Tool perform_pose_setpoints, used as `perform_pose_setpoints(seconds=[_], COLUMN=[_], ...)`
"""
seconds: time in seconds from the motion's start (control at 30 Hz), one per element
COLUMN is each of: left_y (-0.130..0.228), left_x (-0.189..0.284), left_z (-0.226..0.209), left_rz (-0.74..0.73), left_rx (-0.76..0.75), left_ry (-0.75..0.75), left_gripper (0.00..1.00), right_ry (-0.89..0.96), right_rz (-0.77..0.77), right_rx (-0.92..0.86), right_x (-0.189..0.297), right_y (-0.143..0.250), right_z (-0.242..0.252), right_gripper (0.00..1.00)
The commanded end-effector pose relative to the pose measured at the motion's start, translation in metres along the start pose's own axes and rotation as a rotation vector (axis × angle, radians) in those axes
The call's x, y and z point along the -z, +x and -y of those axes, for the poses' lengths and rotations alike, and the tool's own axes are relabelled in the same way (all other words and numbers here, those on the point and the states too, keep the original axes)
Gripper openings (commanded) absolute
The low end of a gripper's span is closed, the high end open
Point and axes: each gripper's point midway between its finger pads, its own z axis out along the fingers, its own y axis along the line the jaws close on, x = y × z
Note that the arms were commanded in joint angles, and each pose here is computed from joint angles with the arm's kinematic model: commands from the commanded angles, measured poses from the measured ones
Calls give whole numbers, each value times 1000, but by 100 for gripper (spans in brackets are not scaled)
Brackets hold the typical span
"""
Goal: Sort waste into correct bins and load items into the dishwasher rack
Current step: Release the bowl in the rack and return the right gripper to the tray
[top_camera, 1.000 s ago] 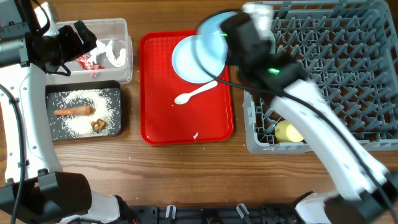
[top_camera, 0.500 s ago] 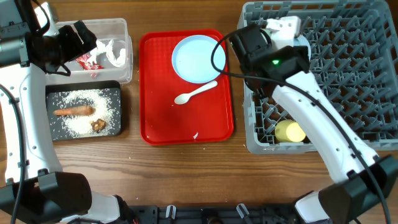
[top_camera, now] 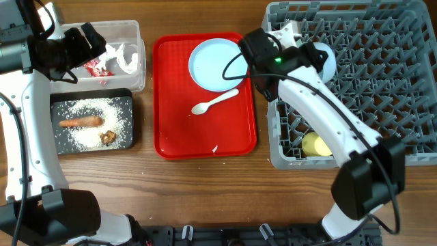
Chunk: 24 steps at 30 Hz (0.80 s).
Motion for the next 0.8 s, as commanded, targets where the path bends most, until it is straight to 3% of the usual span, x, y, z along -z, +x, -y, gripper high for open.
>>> perform_pose_setpoints(seconds=[0.0, 0.23, 0.77], left_y=[-2, -2, -2], left_x=[-1, -1, -1], left_z=[-1, -1, -1], left_rz=[3, 3, 3], left_rx=[12, 12, 12], left_ry=[0, 0, 0], left_gripper=[100, 100, 100], right_ry=[51, 47, -75], right_rz=[-20, -48, 6], right_rx=[188, 324, 351], right_x=[-8, -19, -4], right_y=[-4, -4, -11], right_z=[-12, -33, -67], right_gripper=[4, 4, 4])
